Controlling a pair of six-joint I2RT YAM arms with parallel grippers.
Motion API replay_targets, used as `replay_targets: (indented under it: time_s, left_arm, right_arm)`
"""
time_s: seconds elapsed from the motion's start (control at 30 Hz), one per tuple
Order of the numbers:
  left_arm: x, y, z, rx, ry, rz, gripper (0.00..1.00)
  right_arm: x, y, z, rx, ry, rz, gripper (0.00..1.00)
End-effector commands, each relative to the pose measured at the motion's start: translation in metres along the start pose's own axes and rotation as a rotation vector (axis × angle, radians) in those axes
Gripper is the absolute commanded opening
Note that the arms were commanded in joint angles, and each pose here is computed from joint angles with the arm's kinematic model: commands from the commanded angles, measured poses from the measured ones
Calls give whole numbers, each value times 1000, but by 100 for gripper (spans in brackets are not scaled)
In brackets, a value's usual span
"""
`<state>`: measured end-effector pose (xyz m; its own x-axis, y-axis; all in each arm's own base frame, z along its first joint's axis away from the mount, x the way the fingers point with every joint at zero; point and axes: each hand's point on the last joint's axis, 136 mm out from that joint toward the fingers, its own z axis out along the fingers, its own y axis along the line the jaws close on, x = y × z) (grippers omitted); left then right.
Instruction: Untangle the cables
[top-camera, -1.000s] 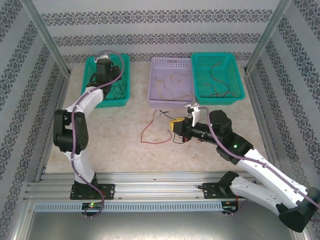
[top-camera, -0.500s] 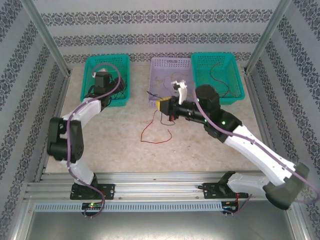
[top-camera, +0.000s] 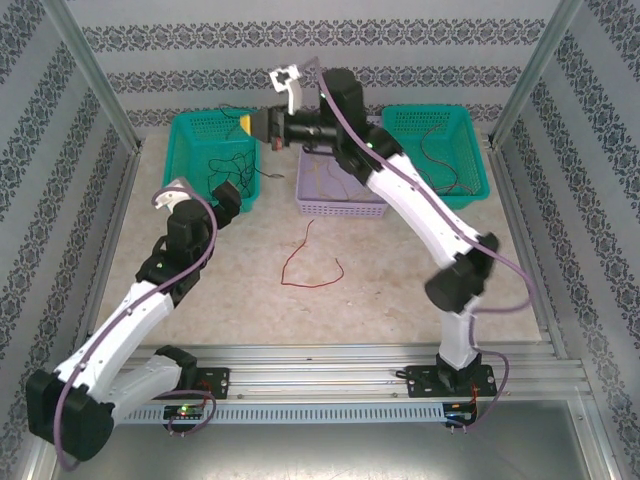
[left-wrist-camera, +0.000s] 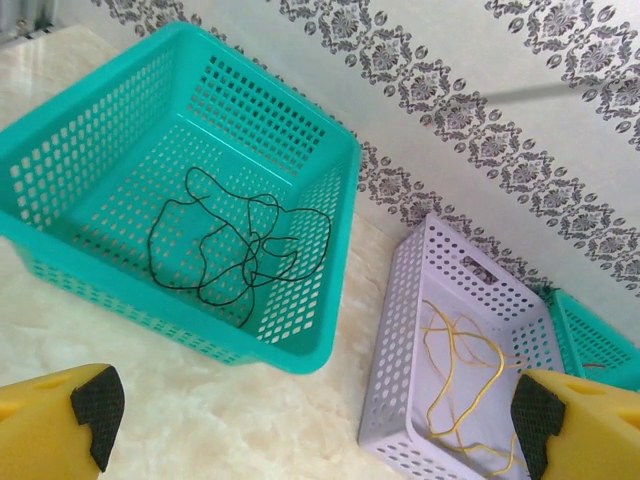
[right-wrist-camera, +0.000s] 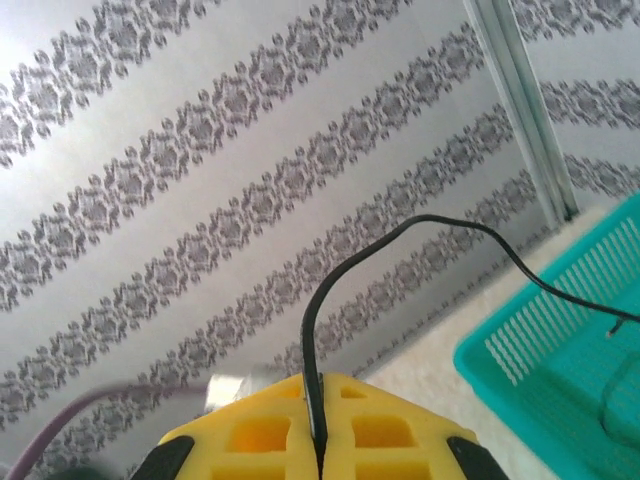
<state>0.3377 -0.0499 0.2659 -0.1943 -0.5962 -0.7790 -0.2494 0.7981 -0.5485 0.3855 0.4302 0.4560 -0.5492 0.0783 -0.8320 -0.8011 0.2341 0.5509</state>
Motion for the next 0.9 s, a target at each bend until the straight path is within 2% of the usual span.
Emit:
replay_targets:
  time_s: [0.0, 0.07, 0.17, 0.3, 0.43, 0.57, 0.73, 0.87]
  left_arm:
    - [17, 33, -12, -113, 28, 52, 100]
    - [27, 41, -18, -108, 45, 56, 100]
    - [33, 44, -26, -94, 63, 74, 100]
    - [32, 46, -34, -88, 63, 111, 100]
    - [30, 47, -39, -81, 56, 129, 100]
    - [32, 48, -39, -79, 57, 138, 100]
    - [35, 47, -37, -68, 60, 134, 100]
    - [34, 43, -35, -62, 61, 141, 100]
  right_arm:
    - [3, -13, 25, -77, 64, 102, 0]
    - [3, -29, 42, -128, 35, 137, 0]
    - [11, -70, 63, -130, -3, 230, 0]
    - [55, -100, 92, -69, 52, 165, 0]
    - [90, -139, 117, -47, 60, 223, 0]
    - [117, -181, 126, 23, 67, 269, 0]
    - [141, -204, 127, 97, 112, 285, 0]
    - [147, -207, 125, 122, 137, 289, 27]
